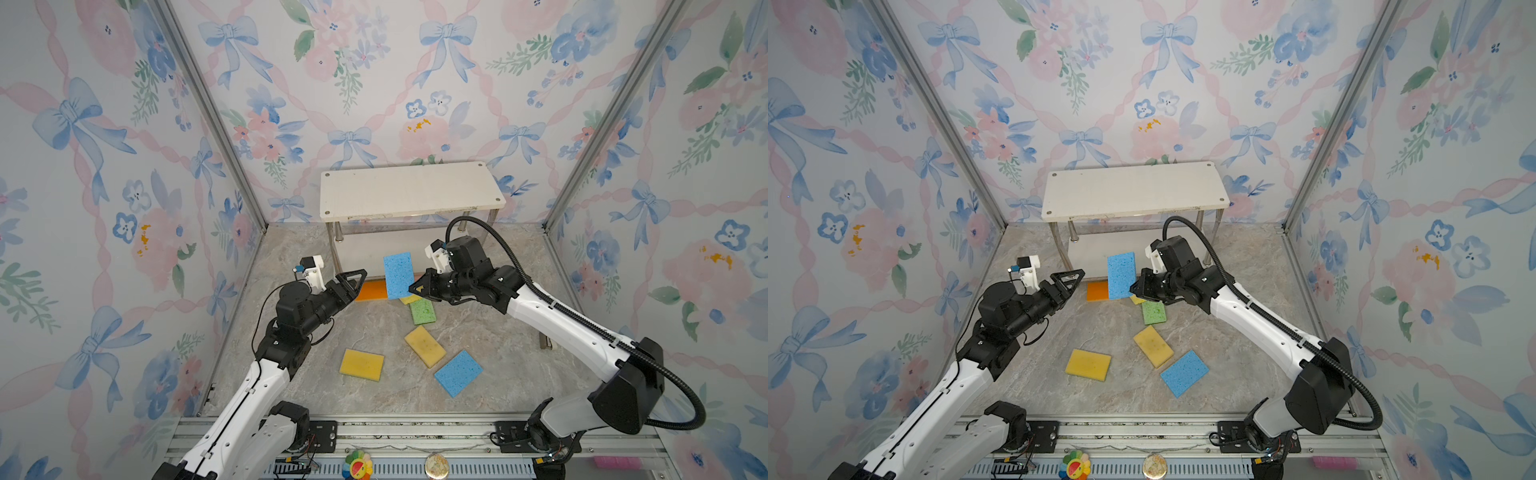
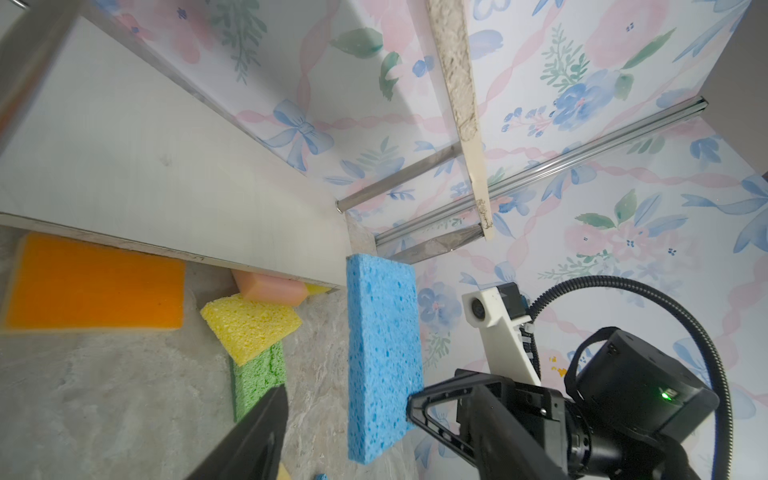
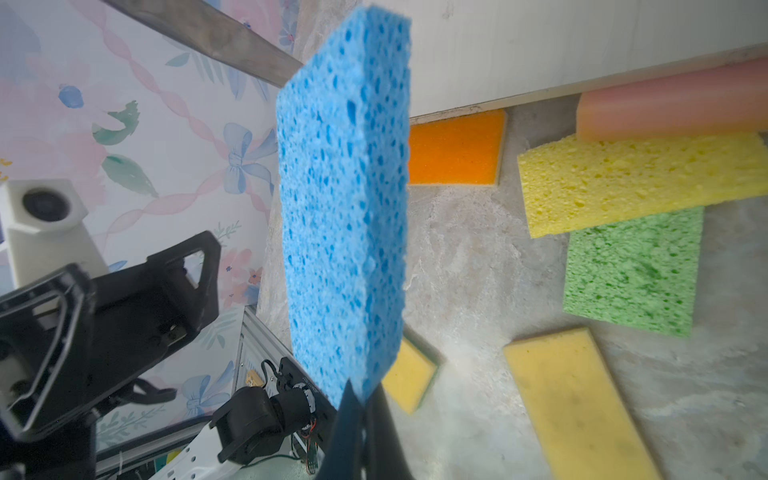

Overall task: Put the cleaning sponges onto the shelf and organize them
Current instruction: 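Carry the blue sponge to the lower shelf and stand it upright, then open the right gripper and withdraw it from the shelf, then move the right gripper to the second blue sponge and grasp it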

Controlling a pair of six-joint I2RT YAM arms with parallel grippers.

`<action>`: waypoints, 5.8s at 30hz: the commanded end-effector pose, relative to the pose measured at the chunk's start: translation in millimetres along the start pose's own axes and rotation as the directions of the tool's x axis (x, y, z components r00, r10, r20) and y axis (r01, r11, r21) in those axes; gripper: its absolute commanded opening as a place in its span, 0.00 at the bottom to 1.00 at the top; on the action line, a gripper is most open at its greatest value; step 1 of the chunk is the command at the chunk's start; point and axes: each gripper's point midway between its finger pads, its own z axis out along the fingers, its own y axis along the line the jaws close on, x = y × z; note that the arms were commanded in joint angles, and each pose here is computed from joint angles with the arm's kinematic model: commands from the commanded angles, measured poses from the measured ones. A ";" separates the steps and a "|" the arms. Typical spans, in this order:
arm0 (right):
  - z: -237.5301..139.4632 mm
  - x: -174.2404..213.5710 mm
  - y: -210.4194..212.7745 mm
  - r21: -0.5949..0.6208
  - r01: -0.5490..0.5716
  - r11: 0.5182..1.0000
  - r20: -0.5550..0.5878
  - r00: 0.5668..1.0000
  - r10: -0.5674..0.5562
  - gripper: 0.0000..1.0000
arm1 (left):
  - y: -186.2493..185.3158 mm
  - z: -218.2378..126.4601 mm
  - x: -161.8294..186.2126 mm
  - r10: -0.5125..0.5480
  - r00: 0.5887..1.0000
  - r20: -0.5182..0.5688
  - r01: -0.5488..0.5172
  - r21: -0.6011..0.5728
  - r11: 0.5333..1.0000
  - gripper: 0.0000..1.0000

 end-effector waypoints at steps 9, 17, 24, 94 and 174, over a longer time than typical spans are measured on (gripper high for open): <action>81.7 -39.4 -6.2 -0.098 0.015 0.995 0.078 0.997 -0.008 0.00 | 33.2 -31.2 5.4 0.048 0.999 -0.011 -0.049 -0.157 0.986 0.74; 113.4 -61.1 -14.0 -0.121 0.017 0.993 0.079 0.997 -0.007 0.00 | 35.3 -41.4 2.5 0.043 0.999 0.004 -0.042 -0.180 0.983 0.75; 138.5 -67.4 -25.7 -0.108 0.012 0.994 0.051 0.999 -0.006 0.00 | 42.2 -45.1 3.6 0.038 0.999 0.022 -0.033 -0.192 0.981 0.76; 233.1 -111.2 -14.9 -0.268 -0.142 0.953 -0.151 0.983 0.104 0.00 | 66.0 -71.8 -5.3 0.060 0.989 0.138 -0.019 -0.280 0.960 0.79; -41.2 95.7 -114.0 0.355 -0.273 0.894 -0.071 0.946 0.317 0.69 | 91.1 -40.4 50.3 -0.089 0.991 -0.098 0.068 -0.196 0.978 0.87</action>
